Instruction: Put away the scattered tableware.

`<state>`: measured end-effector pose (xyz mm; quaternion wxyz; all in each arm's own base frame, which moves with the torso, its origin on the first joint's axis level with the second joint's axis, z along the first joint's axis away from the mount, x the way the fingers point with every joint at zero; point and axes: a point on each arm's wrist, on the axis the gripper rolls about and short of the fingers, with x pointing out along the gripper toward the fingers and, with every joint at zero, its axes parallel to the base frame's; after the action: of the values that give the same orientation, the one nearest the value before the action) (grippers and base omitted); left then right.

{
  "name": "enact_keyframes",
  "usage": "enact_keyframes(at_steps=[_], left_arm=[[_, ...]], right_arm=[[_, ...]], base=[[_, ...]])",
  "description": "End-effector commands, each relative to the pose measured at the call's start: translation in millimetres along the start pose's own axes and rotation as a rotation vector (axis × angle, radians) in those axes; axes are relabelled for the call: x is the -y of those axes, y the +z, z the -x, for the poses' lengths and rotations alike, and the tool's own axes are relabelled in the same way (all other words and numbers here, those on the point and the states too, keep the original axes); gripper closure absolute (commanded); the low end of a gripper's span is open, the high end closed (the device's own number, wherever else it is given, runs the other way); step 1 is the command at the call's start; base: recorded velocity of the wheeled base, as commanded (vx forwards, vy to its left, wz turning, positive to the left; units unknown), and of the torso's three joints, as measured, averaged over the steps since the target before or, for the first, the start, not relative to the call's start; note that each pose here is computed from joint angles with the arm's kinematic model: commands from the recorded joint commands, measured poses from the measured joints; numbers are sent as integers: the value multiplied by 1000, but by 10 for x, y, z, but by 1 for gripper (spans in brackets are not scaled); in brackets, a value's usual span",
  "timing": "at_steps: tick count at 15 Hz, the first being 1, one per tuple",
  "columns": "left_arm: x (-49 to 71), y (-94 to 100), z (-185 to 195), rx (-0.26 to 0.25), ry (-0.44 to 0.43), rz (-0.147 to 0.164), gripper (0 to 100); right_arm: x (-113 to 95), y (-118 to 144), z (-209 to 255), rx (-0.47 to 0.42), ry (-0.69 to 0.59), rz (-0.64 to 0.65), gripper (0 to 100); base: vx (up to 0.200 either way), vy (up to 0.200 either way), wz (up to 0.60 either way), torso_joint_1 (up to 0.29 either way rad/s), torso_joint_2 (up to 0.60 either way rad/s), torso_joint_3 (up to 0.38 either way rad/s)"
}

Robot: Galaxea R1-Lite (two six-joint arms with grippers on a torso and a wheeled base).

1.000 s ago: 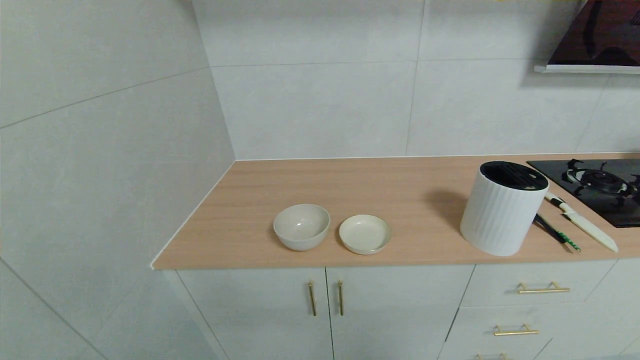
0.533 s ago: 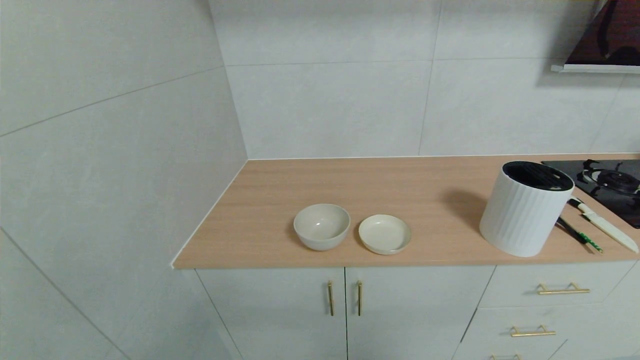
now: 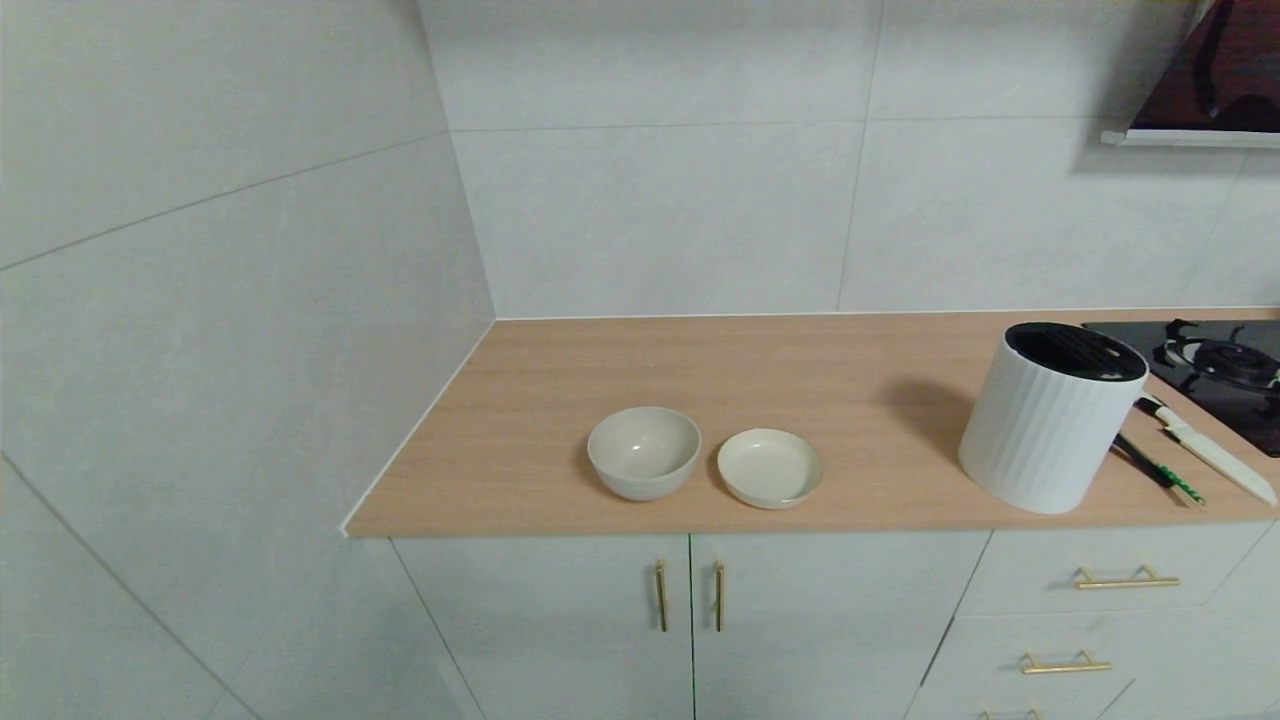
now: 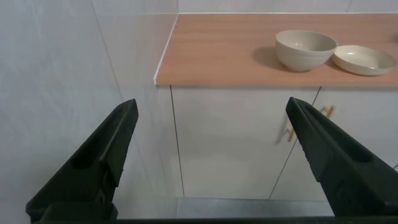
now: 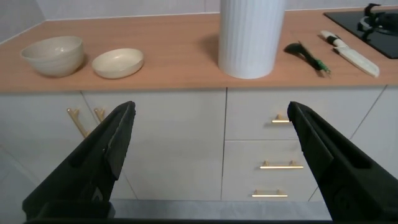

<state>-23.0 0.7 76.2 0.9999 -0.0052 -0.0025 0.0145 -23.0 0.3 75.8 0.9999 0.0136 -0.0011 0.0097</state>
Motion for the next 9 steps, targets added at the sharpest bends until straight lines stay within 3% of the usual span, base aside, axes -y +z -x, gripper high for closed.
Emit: enact_keyframes(at_steps=[1, 9], left_arm=[[0, 0, 0, 0, 0, 0, 0], [0, 0, 0, 0, 0, 0, 0]], right_arm=[[0, 1, -1, -1, 1, 0, 0], [0, 1, -1, -1, -1, 0, 0]], base=[[0, 0, 0, -134, 305, 183], [0, 0, 0, -223, 492, 262]])
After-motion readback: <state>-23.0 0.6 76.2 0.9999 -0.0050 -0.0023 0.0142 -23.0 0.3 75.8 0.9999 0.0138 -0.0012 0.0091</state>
